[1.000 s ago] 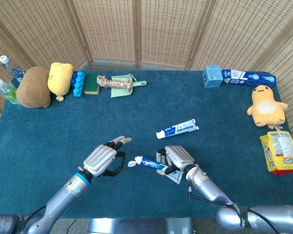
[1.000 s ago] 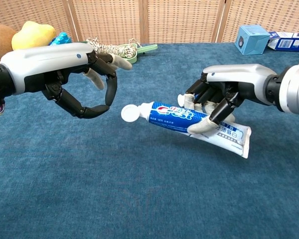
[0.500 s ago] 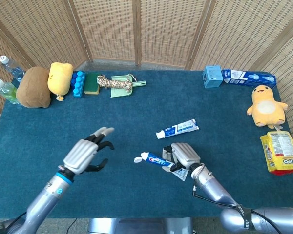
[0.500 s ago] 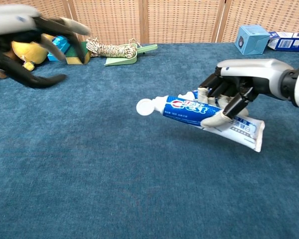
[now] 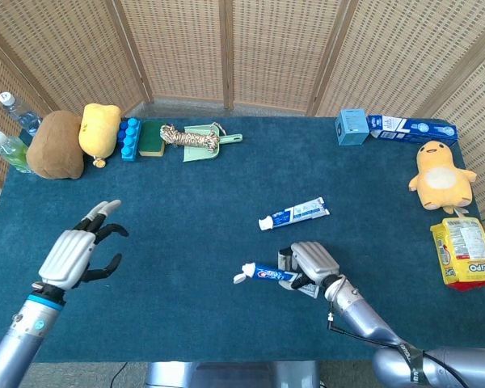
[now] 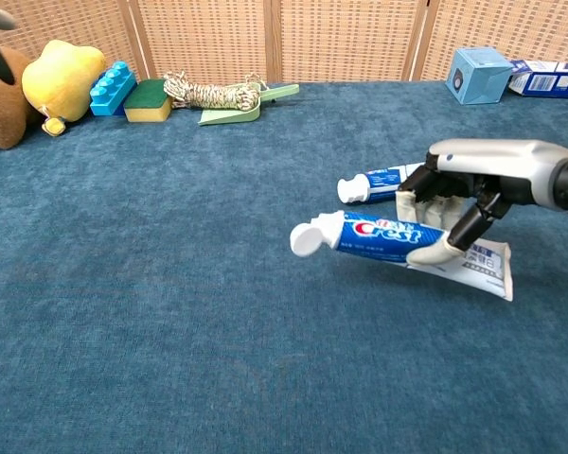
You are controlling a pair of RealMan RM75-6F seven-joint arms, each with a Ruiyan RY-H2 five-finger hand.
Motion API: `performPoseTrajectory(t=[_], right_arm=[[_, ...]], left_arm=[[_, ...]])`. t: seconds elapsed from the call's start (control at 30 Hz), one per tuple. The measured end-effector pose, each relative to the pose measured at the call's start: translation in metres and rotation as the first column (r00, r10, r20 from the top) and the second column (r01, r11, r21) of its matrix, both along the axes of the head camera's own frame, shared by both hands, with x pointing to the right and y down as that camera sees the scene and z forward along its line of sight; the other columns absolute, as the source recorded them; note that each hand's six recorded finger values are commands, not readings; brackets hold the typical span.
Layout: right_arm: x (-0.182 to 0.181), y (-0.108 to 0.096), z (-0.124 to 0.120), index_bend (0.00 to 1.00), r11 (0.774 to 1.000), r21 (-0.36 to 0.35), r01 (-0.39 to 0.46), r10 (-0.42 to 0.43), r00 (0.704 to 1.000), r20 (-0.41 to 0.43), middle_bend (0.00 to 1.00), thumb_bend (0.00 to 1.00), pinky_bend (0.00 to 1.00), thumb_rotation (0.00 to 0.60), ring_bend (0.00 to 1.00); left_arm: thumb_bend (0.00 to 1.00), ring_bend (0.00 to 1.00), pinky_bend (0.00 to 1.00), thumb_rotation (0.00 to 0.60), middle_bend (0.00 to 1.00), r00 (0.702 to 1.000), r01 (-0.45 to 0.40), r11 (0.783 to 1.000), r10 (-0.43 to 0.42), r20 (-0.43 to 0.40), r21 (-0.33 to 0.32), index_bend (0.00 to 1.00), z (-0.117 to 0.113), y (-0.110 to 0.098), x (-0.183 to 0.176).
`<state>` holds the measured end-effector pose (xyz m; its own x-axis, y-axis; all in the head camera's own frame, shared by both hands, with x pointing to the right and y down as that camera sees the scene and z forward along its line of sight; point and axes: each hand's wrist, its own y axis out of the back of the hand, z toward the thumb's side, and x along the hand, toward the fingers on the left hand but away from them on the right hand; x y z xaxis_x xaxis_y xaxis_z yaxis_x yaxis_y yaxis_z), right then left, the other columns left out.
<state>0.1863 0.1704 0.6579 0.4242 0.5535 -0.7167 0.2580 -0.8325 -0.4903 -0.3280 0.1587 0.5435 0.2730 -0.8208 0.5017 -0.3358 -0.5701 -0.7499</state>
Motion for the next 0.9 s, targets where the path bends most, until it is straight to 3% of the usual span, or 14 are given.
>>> performPoseTrajectory(t=[0.17,0.33,0.5,0.7,0.9], right_arm=[[0.0,0.001,0.006,0.24,0.999,0.033,0.035,-0.034,0.999,-0.02,0.34,0.44,0.27,0.596,0.27],[0.003,0.006,0.008,0.16,0.998,0.027,0.052,-0.051,0.998,-0.029,0.28,0.43,0.26,0.52,0.21],[0.004,0.002,0.0,0.16,0.999,0.037,0.03,-0.03,1.0,-0.009,0.27,0.39,0.26,0.519,0.2],[0.005,-0.016,-0.013,0.2,0.995,0.098,-0.004,0.002,1.0,0.018,0.29,0.36,0.26,0.599,0.2],[0.004,-0.033,-0.014,0.22,0.989,0.148,-0.011,0.009,1.0,0.017,0.29,0.32,0.26,0.6,0.2]], left_arm=[[0.38,0.02,0.21,0.6,0.06,0.999,0.033,0.999,-0.032,0.021,-0.002,0.34,-0.001,0.004,-0.016],[0.38,0.02,0.21,0.6,0.05,0.998,0.051,0.999,-0.051,0.023,-0.001,0.33,-0.001,0.005,-0.022],[0.38,0.02,0.21,0.6,0.05,0.998,0.057,0.998,-0.057,0.023,0.002,0.33,-0.001,0.005,-0.024],[0.38,0.02,0.2,0.6,0.05,0.997,0.062,0.998,-0.063,0.048,0.024,0.33,-0.003,0.006,-0.032],[0.38,0.01,0.21,0.6,0.05,0.994,0.045,0.998,-0.049,0.093,0.045,0.33,-0.006,0.009,-0.039]])
